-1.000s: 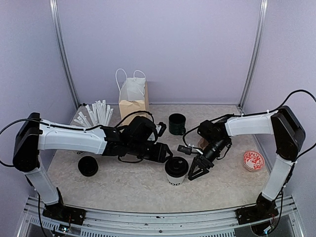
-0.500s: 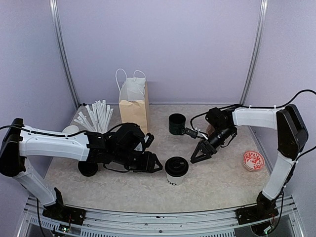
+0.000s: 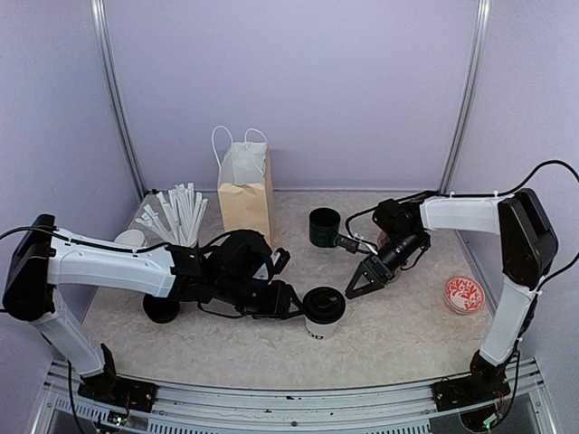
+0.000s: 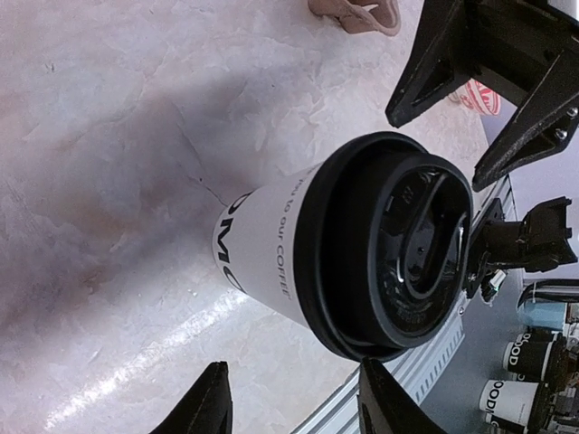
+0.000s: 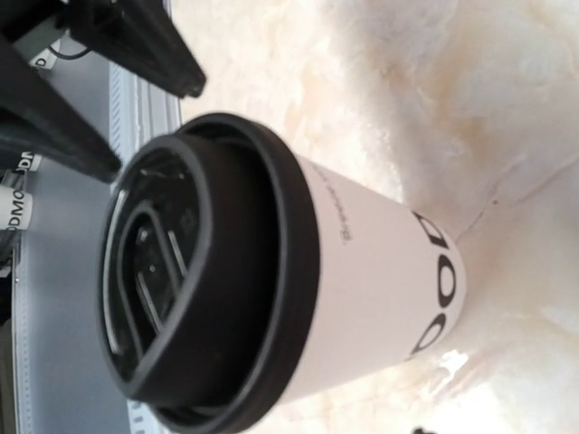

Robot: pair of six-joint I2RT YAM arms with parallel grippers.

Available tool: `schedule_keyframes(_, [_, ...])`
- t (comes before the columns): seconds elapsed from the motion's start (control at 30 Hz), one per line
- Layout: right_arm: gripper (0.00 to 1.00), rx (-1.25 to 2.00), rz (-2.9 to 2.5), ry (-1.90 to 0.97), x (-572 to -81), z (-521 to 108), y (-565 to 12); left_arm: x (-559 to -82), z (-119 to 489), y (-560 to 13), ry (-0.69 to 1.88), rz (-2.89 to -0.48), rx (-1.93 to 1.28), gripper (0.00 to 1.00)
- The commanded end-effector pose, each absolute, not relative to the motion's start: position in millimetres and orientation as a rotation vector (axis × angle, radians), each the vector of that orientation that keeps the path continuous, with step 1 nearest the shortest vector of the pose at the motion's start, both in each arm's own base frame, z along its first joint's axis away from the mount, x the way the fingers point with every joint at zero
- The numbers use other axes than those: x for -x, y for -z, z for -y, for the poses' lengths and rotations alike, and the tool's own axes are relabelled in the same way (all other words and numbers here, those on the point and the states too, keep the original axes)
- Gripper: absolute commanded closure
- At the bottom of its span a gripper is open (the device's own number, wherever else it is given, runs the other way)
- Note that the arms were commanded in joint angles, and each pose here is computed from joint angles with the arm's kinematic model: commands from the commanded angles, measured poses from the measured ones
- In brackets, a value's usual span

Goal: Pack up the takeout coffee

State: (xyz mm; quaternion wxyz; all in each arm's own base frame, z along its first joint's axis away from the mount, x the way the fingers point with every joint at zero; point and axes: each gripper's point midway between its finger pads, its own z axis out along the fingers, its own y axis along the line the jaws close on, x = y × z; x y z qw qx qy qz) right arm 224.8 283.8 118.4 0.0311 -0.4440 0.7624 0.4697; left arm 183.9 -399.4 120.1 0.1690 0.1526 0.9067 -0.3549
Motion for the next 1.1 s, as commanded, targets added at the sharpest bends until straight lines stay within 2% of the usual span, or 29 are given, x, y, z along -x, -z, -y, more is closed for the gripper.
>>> schedule_keyframes(0.0, [0.45, 1.368, -2.352, -1.493, -223.2, -290.7, -120.7, -196.2, 406.0, -123.4, 1.037, -2.549, -0.438, 0.53])
schedule_keyframes(0.53, [0.48, 1.381, -2.396, -1.514, -219.0, -295.3, -107.1, -204.0, 411.9, -111.9, 1.043, -2.570, -0.476, 0.54])
schedule_keyframes(0.87, [0.51, 1.380, -2.406, -1.493, -221.3, -295.1, -103.7, -211.0, 394.8, -121.3, 0.993, -2.563, -0.439, 0.54])
schedule_keyframes(1.07, [0.51, 1.382, -2.418, -1.483, -221.5, -294.8, -99.8, -212.6, 405.6, -106.0, 1.016, -2.580, -0.464, 0.54])
